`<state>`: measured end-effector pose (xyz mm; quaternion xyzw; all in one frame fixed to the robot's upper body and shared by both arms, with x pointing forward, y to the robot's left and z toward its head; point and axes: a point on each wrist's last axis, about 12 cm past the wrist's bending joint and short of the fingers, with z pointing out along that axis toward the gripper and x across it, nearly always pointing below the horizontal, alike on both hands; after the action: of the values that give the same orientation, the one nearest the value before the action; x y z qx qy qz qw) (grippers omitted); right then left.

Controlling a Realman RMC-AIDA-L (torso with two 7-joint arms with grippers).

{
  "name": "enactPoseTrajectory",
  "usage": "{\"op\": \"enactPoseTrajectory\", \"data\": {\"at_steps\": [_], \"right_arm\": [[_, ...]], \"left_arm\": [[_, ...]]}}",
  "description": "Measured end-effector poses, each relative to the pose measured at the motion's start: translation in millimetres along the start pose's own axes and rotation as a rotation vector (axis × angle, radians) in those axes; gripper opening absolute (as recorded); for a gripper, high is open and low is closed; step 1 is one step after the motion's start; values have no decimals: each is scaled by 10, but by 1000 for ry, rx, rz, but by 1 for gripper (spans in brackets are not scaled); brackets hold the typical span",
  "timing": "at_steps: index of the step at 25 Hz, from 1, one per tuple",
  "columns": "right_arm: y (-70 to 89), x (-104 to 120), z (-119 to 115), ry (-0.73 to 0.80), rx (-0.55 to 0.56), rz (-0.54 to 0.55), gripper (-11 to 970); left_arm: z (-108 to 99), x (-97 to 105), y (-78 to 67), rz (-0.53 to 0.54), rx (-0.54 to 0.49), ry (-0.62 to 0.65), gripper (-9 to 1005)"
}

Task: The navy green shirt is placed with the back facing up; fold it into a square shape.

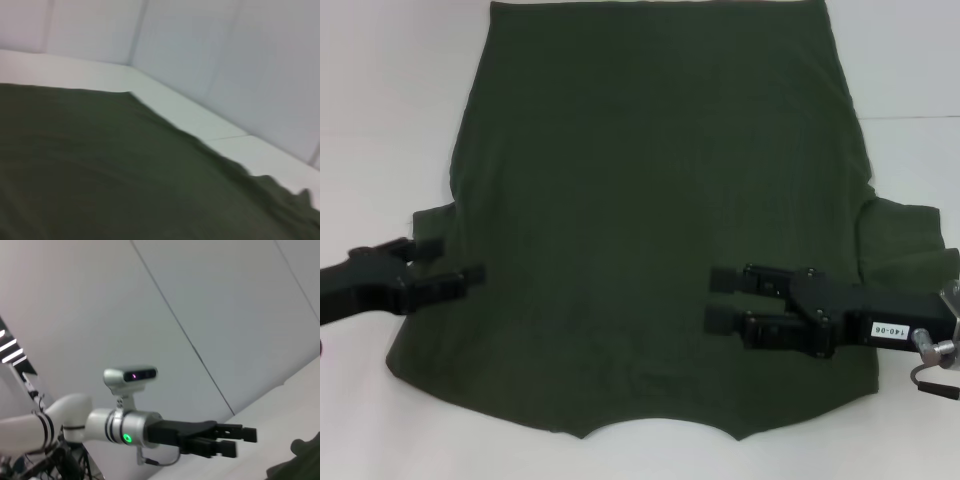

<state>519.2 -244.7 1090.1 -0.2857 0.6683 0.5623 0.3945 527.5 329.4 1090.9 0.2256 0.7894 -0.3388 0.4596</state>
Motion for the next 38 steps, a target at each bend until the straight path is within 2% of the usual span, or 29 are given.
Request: {"op": "enactPoseTrajectory", "data": {"at_steps": [5, 7, 13, 15, 21, 26, 38], "right_arm": [[3, -18, 24, -30, -7, 28, 851], [4, -18, 29, -44, -8, 34, 851], [8, 2, 29, -62, -9, 47, 851], [7, 3, 30, -63, -8, 46, 851], [-3, -10, 42, -63, -5, 43, 851], [-6, -20, 49, -64, -6, 44, 850], [-8, -19, 48, -64, -4, 40, 850]], "left_arm": [[12, -7, 140, -21, -99, 8, 872], [51, -10, 243, -40, -183, 12, 872], [108, -14, 429, -61, -324, 18, 873], [133, -13, 455, -66, -346, 20, 872], [243, 16, 508, -135, -398, 24, 872], [296, 43, 498, -205, -398, 18, 872], [426, 124, 467, -238, -406, 34, 873]]}}
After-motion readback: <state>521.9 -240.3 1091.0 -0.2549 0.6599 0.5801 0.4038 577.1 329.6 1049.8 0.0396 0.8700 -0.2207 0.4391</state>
